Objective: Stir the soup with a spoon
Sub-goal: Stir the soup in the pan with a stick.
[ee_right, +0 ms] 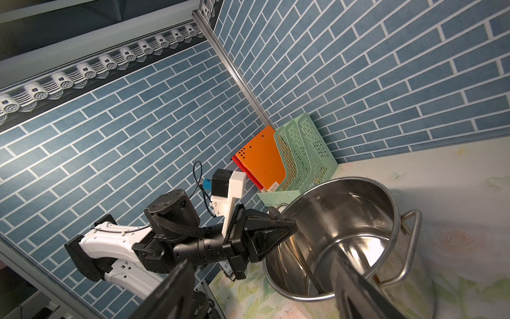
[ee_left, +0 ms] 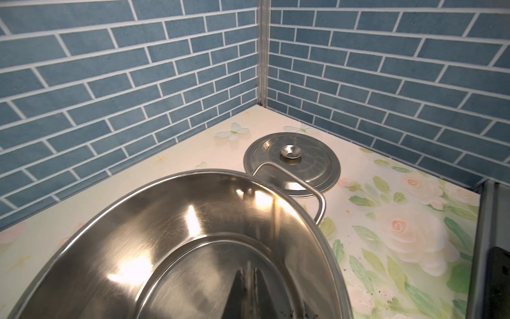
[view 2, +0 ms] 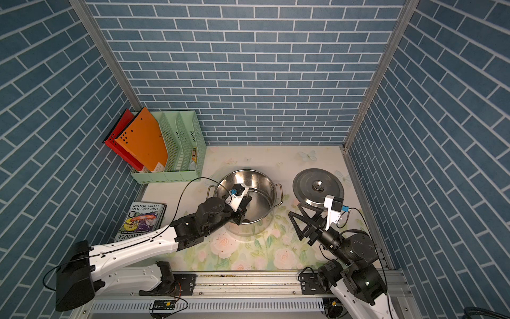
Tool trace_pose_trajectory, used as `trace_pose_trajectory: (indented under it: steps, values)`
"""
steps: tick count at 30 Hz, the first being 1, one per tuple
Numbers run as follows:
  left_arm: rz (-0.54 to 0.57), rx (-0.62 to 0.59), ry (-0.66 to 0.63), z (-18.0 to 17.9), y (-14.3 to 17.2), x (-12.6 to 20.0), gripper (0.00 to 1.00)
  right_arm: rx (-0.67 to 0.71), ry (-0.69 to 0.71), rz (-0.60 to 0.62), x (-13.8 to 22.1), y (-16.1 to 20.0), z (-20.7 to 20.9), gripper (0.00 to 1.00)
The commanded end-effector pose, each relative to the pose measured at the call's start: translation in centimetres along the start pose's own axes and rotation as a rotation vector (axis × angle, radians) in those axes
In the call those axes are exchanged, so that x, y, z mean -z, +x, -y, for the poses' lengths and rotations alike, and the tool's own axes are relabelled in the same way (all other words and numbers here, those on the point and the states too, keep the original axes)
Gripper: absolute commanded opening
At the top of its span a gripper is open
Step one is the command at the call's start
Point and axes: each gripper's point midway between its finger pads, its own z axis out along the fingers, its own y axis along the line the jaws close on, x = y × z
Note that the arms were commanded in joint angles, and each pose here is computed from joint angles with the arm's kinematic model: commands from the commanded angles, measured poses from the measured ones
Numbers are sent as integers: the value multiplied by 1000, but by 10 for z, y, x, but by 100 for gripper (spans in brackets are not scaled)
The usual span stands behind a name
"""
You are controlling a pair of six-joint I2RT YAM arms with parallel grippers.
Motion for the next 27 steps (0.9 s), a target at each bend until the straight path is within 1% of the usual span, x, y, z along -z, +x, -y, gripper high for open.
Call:
trace_pose_trajectory:
  steps: [1,4,7,11,16,19,23,27]
  values:
    - [-77,0,-180,-44,23,11,0,-5,-28,14,-3,-3,-4,82]
    - [-66,20,-269,-73,22,15,0,-7,-33,14,-4,-3,-4,82]
    - [-27,47,-309,-94,12,11,0,-7,-33,15,-3,-4,-5,82]
    - [21,47,-308,-100,-9,-13,0,-6,-30,17,0,-5,-7,82]
    - [57,29,-252,-90,-33,-57,0,-2,-19,23,6,-8,-10,82]
    - [88,40,-189,-78,-49,-81,0,0,-14,27,10,-9,-11,82]
    - [135,54,-79,-53,-66,-91,0,3,-7,37,14,-11,-13,82]
    - [140,32,29,-19,-68,-89,0,2,-7,37,14,-10,-11,82]
